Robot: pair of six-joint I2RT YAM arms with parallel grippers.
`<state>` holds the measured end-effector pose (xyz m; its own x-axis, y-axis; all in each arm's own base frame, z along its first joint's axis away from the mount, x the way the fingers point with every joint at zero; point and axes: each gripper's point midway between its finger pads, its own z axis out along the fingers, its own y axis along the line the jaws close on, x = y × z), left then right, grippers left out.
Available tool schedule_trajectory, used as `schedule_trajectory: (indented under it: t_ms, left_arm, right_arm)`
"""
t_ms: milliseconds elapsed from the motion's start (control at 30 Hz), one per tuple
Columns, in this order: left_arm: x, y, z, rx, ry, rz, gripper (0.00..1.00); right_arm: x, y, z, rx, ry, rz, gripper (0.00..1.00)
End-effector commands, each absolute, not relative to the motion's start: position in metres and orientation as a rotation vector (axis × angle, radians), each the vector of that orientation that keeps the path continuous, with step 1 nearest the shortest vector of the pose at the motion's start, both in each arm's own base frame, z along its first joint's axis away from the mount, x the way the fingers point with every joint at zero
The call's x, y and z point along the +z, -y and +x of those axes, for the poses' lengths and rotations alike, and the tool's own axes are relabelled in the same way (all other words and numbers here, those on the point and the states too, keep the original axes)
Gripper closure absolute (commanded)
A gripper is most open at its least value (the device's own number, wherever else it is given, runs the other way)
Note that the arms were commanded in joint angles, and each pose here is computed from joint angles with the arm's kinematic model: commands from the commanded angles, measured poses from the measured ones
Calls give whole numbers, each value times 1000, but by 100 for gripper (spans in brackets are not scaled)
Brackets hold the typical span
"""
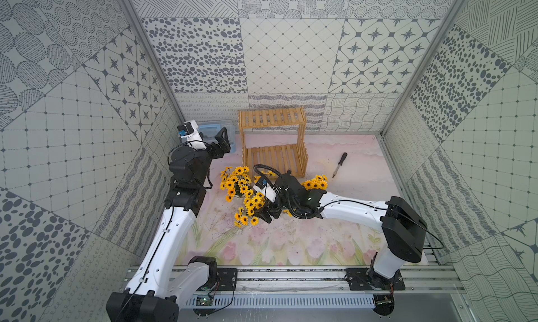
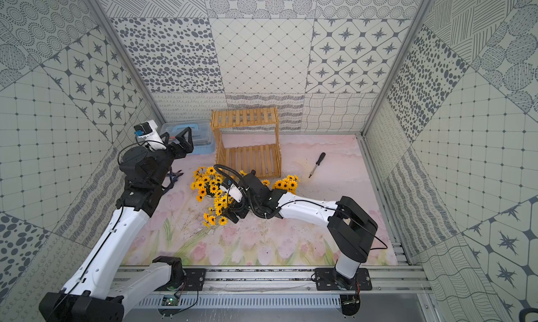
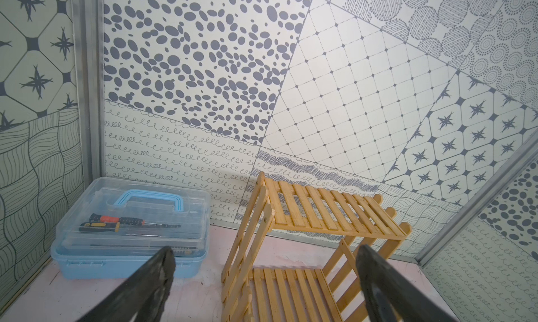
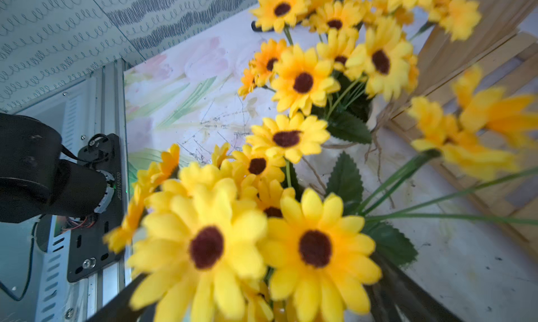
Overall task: Take the sunflower pots off the shelves
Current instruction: Place the sunflower pot at the center of the board, then reset both arms
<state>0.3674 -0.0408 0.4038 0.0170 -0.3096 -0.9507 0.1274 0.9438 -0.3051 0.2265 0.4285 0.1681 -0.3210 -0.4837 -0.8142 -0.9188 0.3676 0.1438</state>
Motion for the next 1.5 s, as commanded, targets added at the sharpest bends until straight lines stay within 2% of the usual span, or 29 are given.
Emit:
schedule_trajectory:
  t_ms: [0,200,333,433,633,733,900,1133,1367,1467]
  left_arm:
    - [416,27,363,-230,-1494,-147,3]
    - [398,14,360,-97,-1543,-139,3]
    - [367,5,350,-19,-1552,-133,3]
    - [330,-8,340,53,-1599,-176,3]
    - [266,-31,322,141,-1622,-297,3]
    - [229,-29,320,134,-1687,-295,3]
    - [183,-33,317,210,-1743,-258,3]
    - [163,-42,305,293,-1744,-245,3]
    - [133,-25,333,245,-1844,-145,3]
    - [122,-21,341,228,-1879,-123,3]
  right_arm:
    - [217,-425,223,823,-1805,-1186,2]
    - [281,-382,251,748,-1739,-957,2]
    - [309,-320,297,729,-1796,-697,2]
    - [310,-262,329,620,-1837,-514,2]
    - [292,-158,358,386,-1886,-210,2]
    - [262,-106,363,200,-1938,-90,2]
    - [207,-46,365,67,-1933,69,2]
    - [173,-14,370,-106,-1886,88,2]
    - [134,-11,398,-174,-1855,48,2]
    - [130,-9,401,-87,-1856,43,2]
